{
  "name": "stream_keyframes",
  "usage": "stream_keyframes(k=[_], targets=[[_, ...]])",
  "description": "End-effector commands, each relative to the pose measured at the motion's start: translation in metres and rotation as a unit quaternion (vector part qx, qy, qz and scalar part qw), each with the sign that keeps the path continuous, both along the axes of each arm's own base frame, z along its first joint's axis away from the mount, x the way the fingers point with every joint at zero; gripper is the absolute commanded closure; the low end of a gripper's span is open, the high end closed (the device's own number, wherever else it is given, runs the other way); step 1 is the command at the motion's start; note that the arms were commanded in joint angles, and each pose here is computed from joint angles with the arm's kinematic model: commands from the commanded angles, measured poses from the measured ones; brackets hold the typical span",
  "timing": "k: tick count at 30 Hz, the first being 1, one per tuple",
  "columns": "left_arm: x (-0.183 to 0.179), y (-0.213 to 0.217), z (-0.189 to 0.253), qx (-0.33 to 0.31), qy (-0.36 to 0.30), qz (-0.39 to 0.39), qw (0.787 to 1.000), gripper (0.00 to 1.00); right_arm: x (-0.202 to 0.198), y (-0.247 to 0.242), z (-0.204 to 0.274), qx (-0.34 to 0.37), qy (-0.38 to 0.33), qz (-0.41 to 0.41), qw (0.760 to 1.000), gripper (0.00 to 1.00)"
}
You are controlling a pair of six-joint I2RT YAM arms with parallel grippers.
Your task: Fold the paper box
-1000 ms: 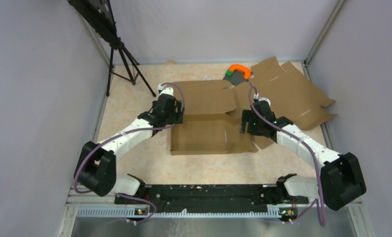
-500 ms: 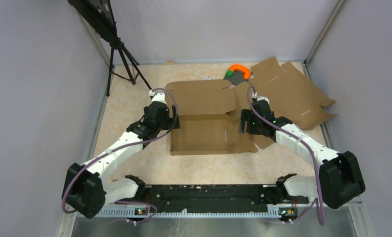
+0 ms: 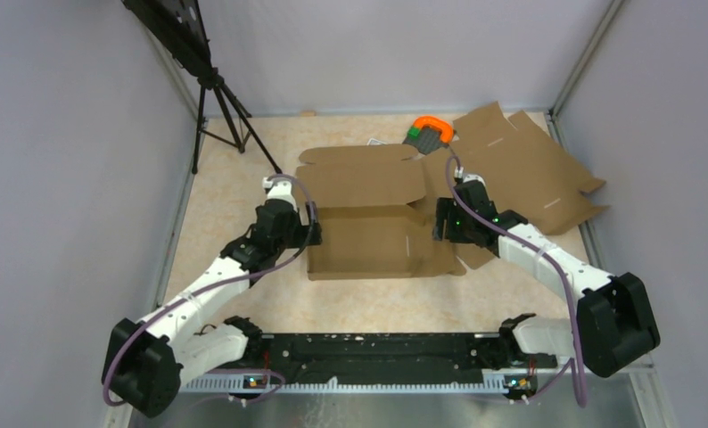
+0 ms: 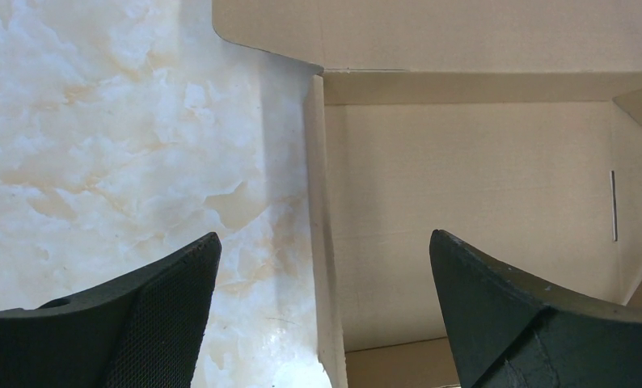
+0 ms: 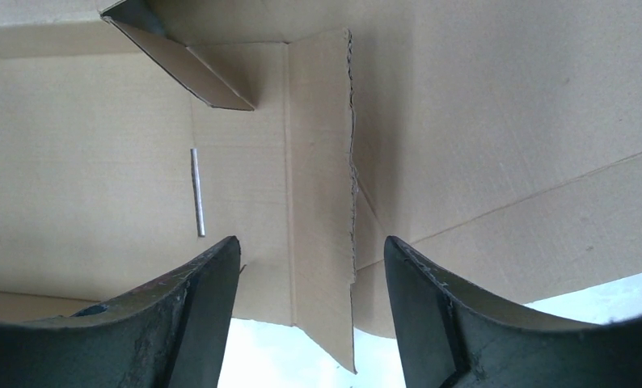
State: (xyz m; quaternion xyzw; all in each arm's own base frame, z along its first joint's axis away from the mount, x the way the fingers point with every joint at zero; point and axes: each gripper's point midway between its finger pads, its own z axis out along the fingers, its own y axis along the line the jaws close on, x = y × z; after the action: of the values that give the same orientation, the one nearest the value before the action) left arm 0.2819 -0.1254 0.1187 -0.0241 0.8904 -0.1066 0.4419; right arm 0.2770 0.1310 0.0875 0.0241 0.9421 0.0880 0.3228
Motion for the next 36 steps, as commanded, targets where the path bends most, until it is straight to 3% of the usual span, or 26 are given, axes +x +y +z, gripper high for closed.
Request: stream_keyframes(k=[1, 4, 12, 18, 21, 24, 27, 36], targets=[[0.001, -0.005, 0.008, -0.026, -0.022, -0.002, 0.999, 0.01, 0.008, 0.001, 0.008, 0.004, -0.017, -0.001, 1.000, 0.37], [-0.001, -0.007, 0.003, -0.025, -0.015, -0.010, 1.000, 0.01, 0.008, 0.004, 0.006, 0.009, -0.013, 0.004, 1.000, 0.45], [-0.001, -0.016, -0.009, -0.026, 0.011, -0.031, 0.999, 0.02, 0.007, 0.005, -0.002, 0.006, -0.006, 0.013, 1.000, 0.46], [0.004, -0.009, -0.012, -0.026, 0.016, 0.007, 1.000, 0.01, 0.008, 0.005, -0.006, -0.002, 0.000, 0.017, 1.000, 0.49], [0.004, -0.016, -0.011, -0.036, 0.015, -0.008, 0.999, 0.02, 0.009, 0.006, -0.008, 0.000, -0.002, 0.017, 1.000, 0.61], [0.005, -0.024, -0.013, -0.043, 0.023, -0.025, 0.998, 0.02, 0.009, 0.008, -0.007, 0.002, -0.001, 0.023, 1.000, 0.82], [0.005, -0.029, -0.023, -0.039, 0.043, -0.037, 0.998, 0.02, 0.011, 0.009, -0.002, 0.003, -0.008, 0.027, 1.000, 0.97], [0.005, -0.039, -0.033, -0.041, 0.072, -0.057, 0.995, 0.03, 0.012, 0.011, 0.025, 0.007, -0.030, 0.045, 0.999, 1.00]])
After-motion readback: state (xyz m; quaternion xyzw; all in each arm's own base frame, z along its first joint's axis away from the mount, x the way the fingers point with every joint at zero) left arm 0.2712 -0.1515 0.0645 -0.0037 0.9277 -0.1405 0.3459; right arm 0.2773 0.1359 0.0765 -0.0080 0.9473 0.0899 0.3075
